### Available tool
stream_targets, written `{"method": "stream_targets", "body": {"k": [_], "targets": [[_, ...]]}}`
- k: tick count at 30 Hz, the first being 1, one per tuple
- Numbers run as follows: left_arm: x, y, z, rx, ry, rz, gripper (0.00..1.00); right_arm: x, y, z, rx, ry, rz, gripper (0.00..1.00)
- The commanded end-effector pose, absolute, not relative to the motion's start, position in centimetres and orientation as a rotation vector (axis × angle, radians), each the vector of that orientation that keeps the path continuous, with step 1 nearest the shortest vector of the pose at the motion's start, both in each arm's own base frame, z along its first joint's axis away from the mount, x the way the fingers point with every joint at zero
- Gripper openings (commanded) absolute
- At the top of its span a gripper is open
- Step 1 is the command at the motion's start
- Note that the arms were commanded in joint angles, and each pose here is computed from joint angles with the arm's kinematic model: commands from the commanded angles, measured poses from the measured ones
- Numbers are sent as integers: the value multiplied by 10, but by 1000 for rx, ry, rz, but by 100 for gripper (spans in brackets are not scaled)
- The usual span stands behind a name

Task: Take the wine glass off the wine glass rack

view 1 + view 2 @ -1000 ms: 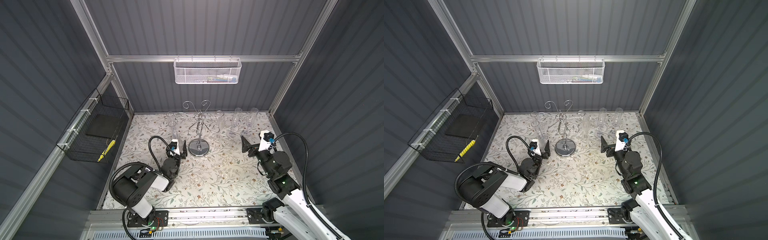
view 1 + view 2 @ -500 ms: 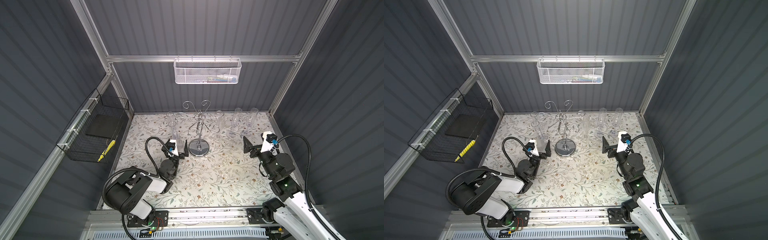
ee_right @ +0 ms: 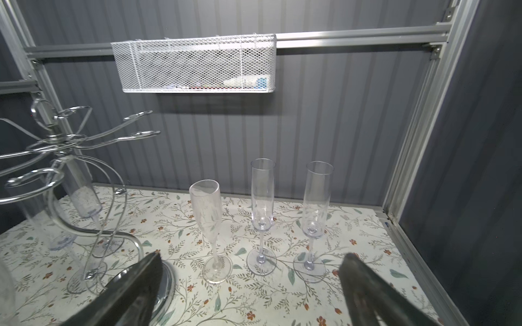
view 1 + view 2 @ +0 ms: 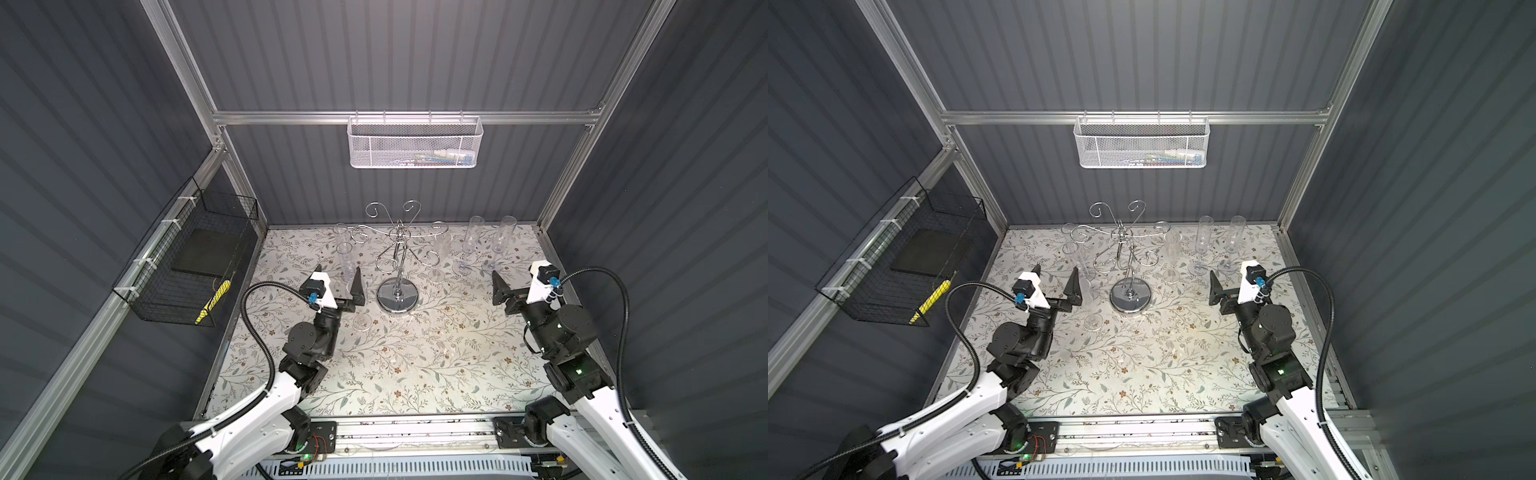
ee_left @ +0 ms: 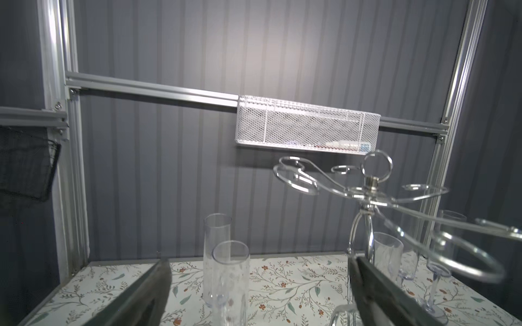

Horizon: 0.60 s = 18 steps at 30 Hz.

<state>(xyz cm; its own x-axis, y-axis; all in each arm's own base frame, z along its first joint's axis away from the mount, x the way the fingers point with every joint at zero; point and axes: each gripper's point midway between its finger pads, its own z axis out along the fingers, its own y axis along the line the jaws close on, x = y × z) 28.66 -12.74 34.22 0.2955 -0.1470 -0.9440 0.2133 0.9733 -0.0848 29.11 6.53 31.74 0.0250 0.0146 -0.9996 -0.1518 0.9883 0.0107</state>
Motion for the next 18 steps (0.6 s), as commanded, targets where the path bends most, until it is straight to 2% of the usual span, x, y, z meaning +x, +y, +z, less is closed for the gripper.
{"method": "stream_targets", "body": {"k": [1, 4, 8, 14, 18], "targets": [[287, -110, 336, 101, 1358, -57, 100, 301, 45, 311, -45, 1585, 30, 99], [288, -93, 324, 149, 1422, 140, 100, 314, 31, 294, 0, 1609, 14, 99], [295, -64, 272, 139, 1503, 366, 100, 341, 17, 255, 21, 1703, 32, 99], [311, -22, 190, -64, 1651, 393, 100, 368, -4, 205, 94, 1753, 35, 99], [335, -15, 154, -30, 1725, 459, 100, 382, -14, 182, 134, 1738, 32, 99]]}}
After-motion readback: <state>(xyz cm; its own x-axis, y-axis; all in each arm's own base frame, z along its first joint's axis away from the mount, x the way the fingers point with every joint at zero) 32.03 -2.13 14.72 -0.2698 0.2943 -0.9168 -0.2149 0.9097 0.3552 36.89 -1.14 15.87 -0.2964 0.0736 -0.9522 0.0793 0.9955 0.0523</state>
